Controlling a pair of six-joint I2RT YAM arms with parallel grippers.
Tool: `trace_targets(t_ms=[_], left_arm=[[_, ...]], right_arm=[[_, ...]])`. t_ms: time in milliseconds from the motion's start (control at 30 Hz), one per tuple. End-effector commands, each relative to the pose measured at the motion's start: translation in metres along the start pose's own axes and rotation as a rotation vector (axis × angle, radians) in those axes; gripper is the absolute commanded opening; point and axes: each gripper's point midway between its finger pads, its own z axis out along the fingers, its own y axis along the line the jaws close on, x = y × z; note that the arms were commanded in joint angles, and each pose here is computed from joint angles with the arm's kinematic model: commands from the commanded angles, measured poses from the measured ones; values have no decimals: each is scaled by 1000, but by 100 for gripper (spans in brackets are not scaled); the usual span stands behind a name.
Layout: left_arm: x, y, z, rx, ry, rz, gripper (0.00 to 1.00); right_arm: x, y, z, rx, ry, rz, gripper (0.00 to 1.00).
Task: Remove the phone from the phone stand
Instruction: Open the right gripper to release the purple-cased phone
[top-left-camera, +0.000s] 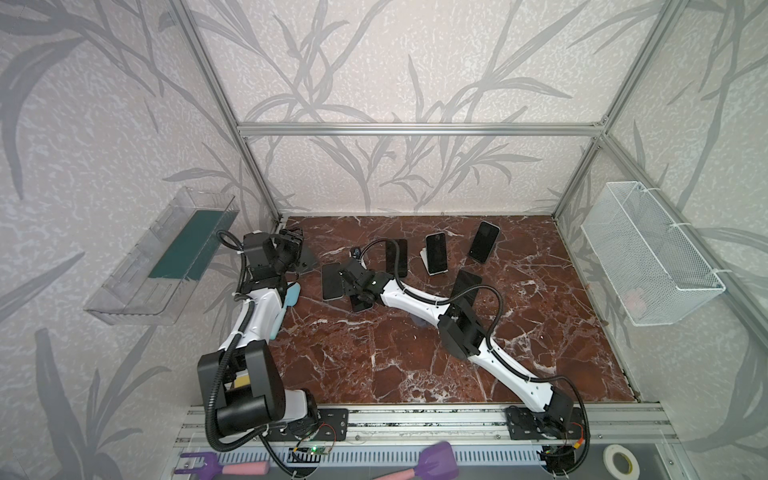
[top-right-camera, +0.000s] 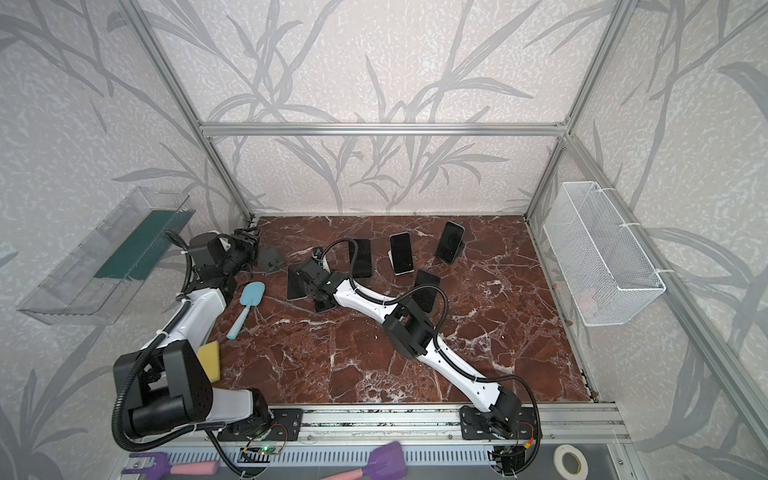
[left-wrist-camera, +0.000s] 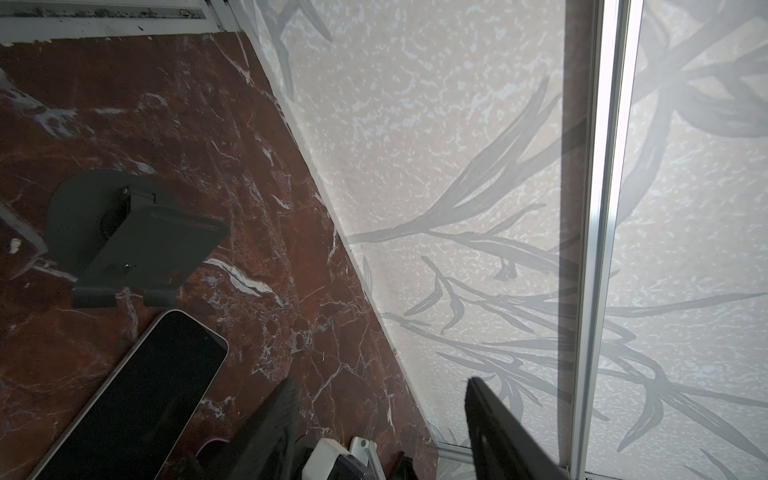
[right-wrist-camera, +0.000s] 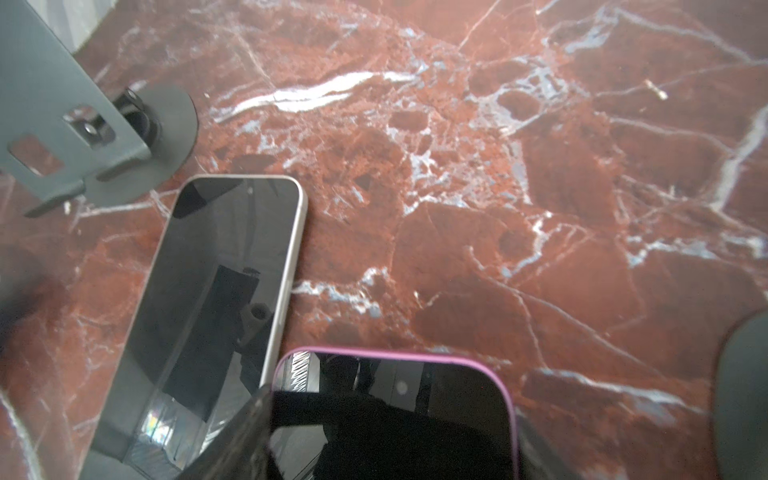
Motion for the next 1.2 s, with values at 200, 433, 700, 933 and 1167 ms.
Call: trace_targets(t_ms=[200,433,700,933,1167], left_arm=[[-3,-7,1,32,6,-5,64],[-3,-5,-1,29,-4,-10,64],[-4,-9,-2,40,-5,-9,64],[-8,-8,-8,20,-36,19,64],[-6,-9,-7,30,-24,7,64]], right_arm=[[11,-12,16,-47,88,89,79],[-12,-1,-2,-95,76,31,84],[-64,19,-77,-78,-38,-129,84],[-28,30,-139,-36,-53,-349,81],[45,3,-146,11,95,-486,85]])
